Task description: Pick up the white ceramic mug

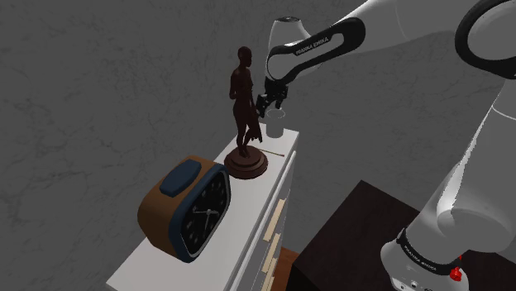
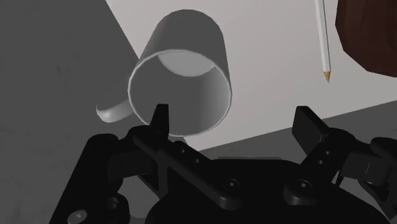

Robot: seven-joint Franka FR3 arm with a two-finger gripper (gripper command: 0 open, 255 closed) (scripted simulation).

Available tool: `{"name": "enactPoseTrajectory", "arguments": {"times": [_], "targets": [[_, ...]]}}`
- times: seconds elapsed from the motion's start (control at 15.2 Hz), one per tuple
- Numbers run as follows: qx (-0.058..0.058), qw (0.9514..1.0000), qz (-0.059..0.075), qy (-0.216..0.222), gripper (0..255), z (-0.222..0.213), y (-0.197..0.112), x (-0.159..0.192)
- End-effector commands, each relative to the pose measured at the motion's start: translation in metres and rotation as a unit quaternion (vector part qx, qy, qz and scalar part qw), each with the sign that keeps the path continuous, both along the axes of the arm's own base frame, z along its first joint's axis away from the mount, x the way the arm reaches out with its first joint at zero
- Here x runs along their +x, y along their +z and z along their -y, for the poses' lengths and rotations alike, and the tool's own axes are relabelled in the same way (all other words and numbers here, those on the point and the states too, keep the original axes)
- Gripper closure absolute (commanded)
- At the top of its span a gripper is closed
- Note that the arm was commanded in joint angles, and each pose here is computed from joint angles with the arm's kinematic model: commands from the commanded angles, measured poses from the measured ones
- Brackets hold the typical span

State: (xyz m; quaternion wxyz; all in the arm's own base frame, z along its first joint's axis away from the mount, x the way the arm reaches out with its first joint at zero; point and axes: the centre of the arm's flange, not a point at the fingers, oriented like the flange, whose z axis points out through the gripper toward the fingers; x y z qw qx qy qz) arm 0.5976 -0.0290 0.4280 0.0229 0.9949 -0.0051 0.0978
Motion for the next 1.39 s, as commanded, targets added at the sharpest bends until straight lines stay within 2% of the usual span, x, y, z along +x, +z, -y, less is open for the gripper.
{"name": "enactPoseTrajectory", "arguments": {"times": [0.0, 0.33, 0.46, 0.53, 1.12, 1.32], "targets": [[0.000, 1.0000, 0.000, 0.000, 0, 0.003, -0.011, 0.004], [0.000, 1.0000, 0.000, 0.000, 0, 0.003, -0.041, 0.004], [0.000, 1.0000, 0.000, 0.000, 0, 0.003, -0.041, 0.004], [0.000, 1.0000, 0.000, 0.000, 255, 0.003, -0.041, 0.003], [0.000, 1.0000, 0.000, 0.000, 255, 0.003, -0.041, 0.004], [0.000, 1.0000, 0.000, 0.000, 255, 0.003, -0.025, 0.004]]}}
